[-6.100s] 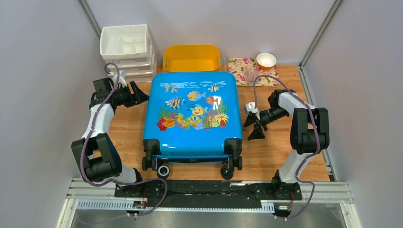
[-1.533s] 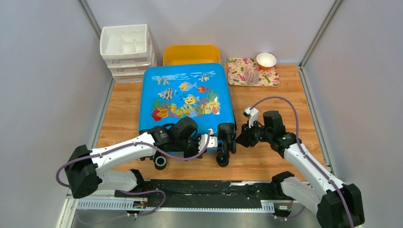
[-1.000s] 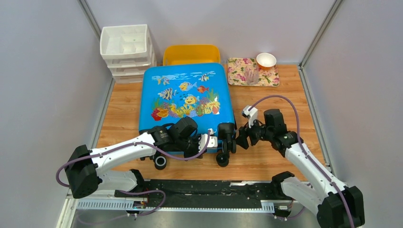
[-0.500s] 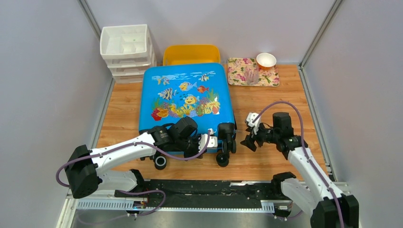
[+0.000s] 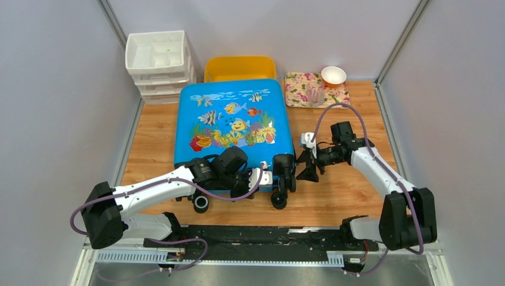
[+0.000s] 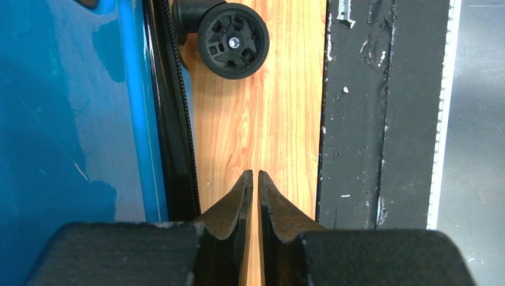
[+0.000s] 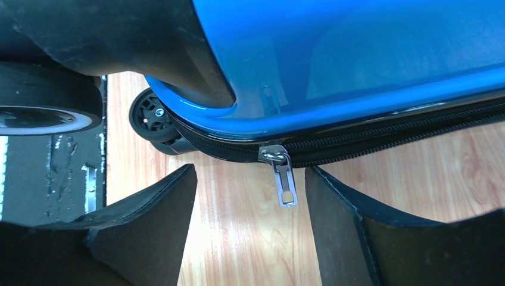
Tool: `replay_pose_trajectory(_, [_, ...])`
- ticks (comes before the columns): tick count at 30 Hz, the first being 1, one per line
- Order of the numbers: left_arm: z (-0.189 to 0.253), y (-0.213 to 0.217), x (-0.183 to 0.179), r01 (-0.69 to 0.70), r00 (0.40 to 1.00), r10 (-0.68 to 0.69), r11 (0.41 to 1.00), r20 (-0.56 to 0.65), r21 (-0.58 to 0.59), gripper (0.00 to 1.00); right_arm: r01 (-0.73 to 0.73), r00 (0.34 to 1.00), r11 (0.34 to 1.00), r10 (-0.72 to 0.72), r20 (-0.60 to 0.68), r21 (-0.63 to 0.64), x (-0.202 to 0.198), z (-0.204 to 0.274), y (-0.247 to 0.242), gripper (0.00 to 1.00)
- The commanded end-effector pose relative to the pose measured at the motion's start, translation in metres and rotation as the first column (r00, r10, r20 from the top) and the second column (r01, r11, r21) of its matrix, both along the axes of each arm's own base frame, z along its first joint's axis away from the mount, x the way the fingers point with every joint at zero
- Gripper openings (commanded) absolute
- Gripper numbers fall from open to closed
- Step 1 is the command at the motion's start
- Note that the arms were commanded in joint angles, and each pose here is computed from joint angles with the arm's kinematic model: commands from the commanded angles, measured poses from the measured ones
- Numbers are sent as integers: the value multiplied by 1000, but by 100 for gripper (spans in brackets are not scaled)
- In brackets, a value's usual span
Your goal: Open, take out, and arrange the luggage
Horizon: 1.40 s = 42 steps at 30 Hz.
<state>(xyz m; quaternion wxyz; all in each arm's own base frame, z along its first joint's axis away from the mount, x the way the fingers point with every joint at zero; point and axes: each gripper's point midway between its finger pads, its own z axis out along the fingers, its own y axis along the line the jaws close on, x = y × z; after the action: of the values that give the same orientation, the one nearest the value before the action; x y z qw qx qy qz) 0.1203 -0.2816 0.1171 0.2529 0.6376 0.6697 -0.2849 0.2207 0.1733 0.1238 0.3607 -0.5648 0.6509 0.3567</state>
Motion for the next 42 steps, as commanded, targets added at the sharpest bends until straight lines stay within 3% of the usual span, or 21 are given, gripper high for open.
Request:
replay_pose_trajectory(1, [23, -14, 40, -64, 989, 75, 994, 127, -90, 16, -101, 992, 994, 104, -72, 45, -13, 6, 5, 71])
replay_pose_trajectory(3, [22, -14, 39, -62, 989, 73, 994, 129, -87, 16, -137, 988, 990, 139, -60, 40, -11, 6, 5, 70])
replay_pose_trajectory(4, [22, -14, 40, -62, 989, 73, 994, 128, -88, 16, -147, 981, 988, 151, -120, 41, -17, 2, 4, 69])
replay_pose_trajectory(8, [18, -11, 38, -66, 990, 76, 995, 123, -80, 16, -191, 962, 980, 199, -187, 58, -19, -2, 4, 56])
replay_pose_trajectory(14, [16, -9, 37, -59, 990, 68, 996, 123, -74, 16, -147, 934, 980, 182, -309, 132, -7, 7, 7, 53])
replay_pose_trajectory(19, [16, -9, 40, -64, 989, 73, 995, 125, -72, 16, -114, 917, 979, 168, -361, 168, -1, 14, 8, 42])
replay_pose_trajectory(22, [16, -10, 40, -64, 989, 72, 995, 126, -71, 16, -95, 909, 983, 150, -388, 157, -1, 11, 5, 21])
replay_pose_trajectory(23, [15, -9, 41, -69, 989, 77, 995, 126, -71, 16, -90, 903, 985, 143, -404, 147, -2, 9, 4, 4])
replay_pose_trajectory(24, [16, -10, 40, -67, 989, 76, 995, 126, -72, 16, -81, 899, 987, 133, -417, 139, -2, 8, 3, 1])
replay_pose_trajectory(28, [16, -11, 41, -80, 989, 89, 994, 117, -78, 16, -47, 900, 991, 97, -425, 126, -4, 10, 3, 0])
replay_pose_trajectory(29, [16, -11, 42, -83, 989, 93, 993, 119, -80, 16, 2, 876, 993, 54, -480, 116, -6, 12, 3, 0])
replay_pose_trajectory(30, [16, -12, 43, -86, 988, 96, 993, 121, -81, 16, 8, 900, 992, 48, -433, 125, -1, 13, 5, 0])
replay_pose_trajectory(32, [17, -14, 47, -102, 986, 112, 991, 126, -87, 16, 93, 876, 992, -40, -481, 87, -16, 17, 7, 0])
replay_pose_trajectory(33, [17, -14, 47, -105, 985, 116, 990, 127, -90, 15, 134, 920, 986, -86, -383, 100, 4, 19, 11, 0])
replay_pose_trajectory(34, [18, -16, 49, -107, 985, 119, 989, 127, -97, 15, 202, 899, 979, -168, -405, 42, -5, -3, 5, 0])
replay_pose_trajectory(35, [18, -17, 50, -113, 984, 125, 988, 127, -101, 13, 230, 930, 970, -194, -311, 81, -6, 16, 5, 0])
replay_pose_trajectory(42, [24, -30, 60, -127, 980, 145, 983, 135, -134, 3, 405, 904, 910, -383, -189, 91, -24, 26, 13, 0])
